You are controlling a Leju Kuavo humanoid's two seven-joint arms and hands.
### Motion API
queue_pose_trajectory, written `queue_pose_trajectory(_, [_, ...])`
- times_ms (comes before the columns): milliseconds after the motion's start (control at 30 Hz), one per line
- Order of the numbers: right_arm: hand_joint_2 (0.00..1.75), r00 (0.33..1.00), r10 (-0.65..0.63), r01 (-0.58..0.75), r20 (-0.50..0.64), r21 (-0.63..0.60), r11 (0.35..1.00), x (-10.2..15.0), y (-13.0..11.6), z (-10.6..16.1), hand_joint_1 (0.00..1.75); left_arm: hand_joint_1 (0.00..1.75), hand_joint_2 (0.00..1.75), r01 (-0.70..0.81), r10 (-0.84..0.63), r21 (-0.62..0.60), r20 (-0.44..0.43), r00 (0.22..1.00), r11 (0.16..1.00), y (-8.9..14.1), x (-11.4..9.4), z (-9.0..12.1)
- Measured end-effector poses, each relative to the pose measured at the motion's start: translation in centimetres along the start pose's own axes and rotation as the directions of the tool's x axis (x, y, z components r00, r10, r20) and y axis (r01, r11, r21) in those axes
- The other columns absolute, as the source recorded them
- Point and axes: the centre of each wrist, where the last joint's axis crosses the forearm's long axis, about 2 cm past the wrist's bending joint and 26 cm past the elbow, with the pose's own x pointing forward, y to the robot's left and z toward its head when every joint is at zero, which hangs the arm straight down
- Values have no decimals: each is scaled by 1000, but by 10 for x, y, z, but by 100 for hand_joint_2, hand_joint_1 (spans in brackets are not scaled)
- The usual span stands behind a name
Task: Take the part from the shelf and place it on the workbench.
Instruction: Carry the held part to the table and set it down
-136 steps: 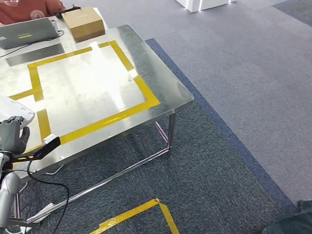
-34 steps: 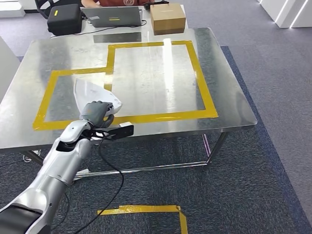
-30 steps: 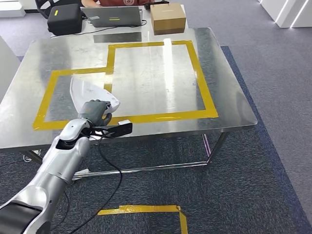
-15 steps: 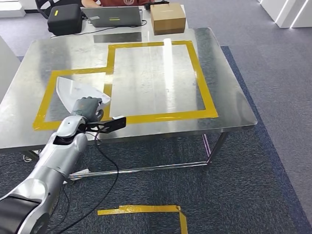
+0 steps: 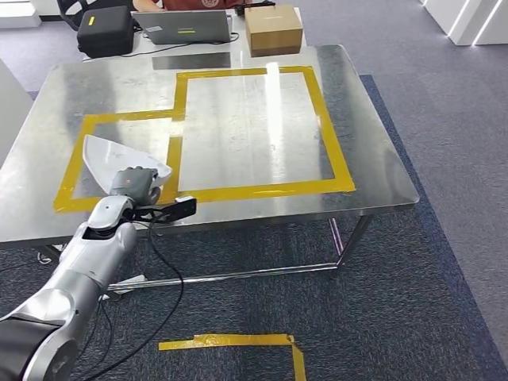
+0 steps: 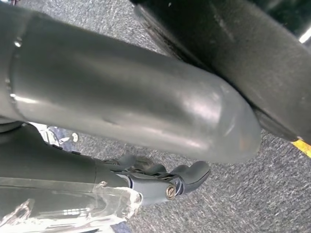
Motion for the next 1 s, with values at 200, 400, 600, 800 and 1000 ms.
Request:
queue_pose_trajectory(200, [0,1000,-2,2,0,6,1000,0,-1,0,0,131,175,16,-16,-5,23,1000,1000,-3,-1,0])
queue_pose_trajectory(400, [0,1000,0,-1,7,9,1000,0,0,0,0,0,0,20,-20,1,67,998,1000,-3,4,0])
queue_pose_trajectory(600, [0,1000,-1,1,7,11,1000,0,0,-1,0,0,0,-9,10,-19,89,996,1000,-2,12,1])
queue_pose_trajectory(800, [0,1000,-1,1,6,11,1000,0,0,-1,0,0,0,-21,22,-8,93,995,1000,1,13,0])
queue_pose_trajectory(1000, [0,1000,9,-9,-1,11,1000,0,-1,-1,0,0,0,-61,60,15,90,994,998,8,9,-1])
